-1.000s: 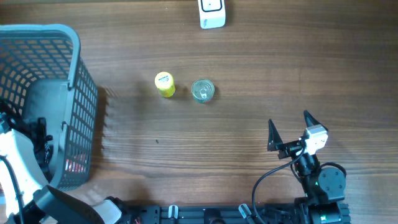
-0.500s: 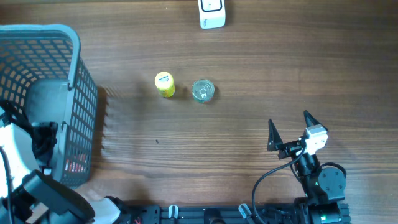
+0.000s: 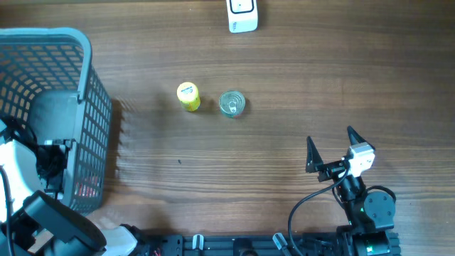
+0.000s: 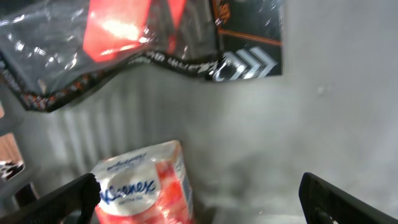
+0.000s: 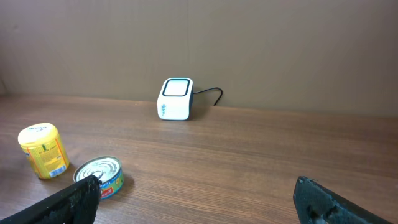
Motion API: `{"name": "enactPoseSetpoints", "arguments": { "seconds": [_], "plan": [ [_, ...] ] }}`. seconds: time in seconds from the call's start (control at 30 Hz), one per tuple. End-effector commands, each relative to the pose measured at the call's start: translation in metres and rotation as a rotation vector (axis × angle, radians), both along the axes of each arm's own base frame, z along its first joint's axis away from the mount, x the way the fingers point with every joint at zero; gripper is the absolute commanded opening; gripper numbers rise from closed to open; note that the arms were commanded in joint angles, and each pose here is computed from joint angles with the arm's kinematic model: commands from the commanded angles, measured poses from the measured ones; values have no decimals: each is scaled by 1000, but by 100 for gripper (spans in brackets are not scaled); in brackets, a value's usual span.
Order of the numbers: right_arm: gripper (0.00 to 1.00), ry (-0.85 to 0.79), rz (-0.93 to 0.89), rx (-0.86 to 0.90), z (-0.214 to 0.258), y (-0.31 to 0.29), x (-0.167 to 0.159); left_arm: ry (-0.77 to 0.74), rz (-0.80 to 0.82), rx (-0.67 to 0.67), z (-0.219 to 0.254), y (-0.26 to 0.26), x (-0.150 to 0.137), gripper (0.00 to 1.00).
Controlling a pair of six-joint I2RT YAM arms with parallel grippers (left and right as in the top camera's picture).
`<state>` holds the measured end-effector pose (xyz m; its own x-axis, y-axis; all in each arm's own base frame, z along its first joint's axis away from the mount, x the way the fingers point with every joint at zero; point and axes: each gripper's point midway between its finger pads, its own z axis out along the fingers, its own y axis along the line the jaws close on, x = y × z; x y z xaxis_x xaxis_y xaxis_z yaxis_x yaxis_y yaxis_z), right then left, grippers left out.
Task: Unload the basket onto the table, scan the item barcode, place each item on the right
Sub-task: 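Reach the left gripper into the basket and grasp the Kleenex pack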
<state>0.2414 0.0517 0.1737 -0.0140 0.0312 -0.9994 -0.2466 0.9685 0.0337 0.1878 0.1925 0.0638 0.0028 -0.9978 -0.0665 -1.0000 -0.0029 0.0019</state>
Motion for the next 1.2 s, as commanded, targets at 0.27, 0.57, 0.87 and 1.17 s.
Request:
{"name": "enactPoseSetpoints", "arguments": {
  "seconds": [0.27, 0.57, 0.87, 1.17],
  "plan": [
    [100, -7, -10, -6, 1, -1, 0, 63, 70, -66, -3, -15, -16, 100],
    [100, -7, -10, -6, 1, -1, 0, 81, 69, -82, -32, -27, -28, 100],
    [100, -7, -10, -6, 1, -1, 0, 75, 66, -77, -50, -31, -33, 100],
    [100, -7, -10, -6, 1, -1, 0, 54, 66, -58, -50, -26, -28, 60]
  ]
}}
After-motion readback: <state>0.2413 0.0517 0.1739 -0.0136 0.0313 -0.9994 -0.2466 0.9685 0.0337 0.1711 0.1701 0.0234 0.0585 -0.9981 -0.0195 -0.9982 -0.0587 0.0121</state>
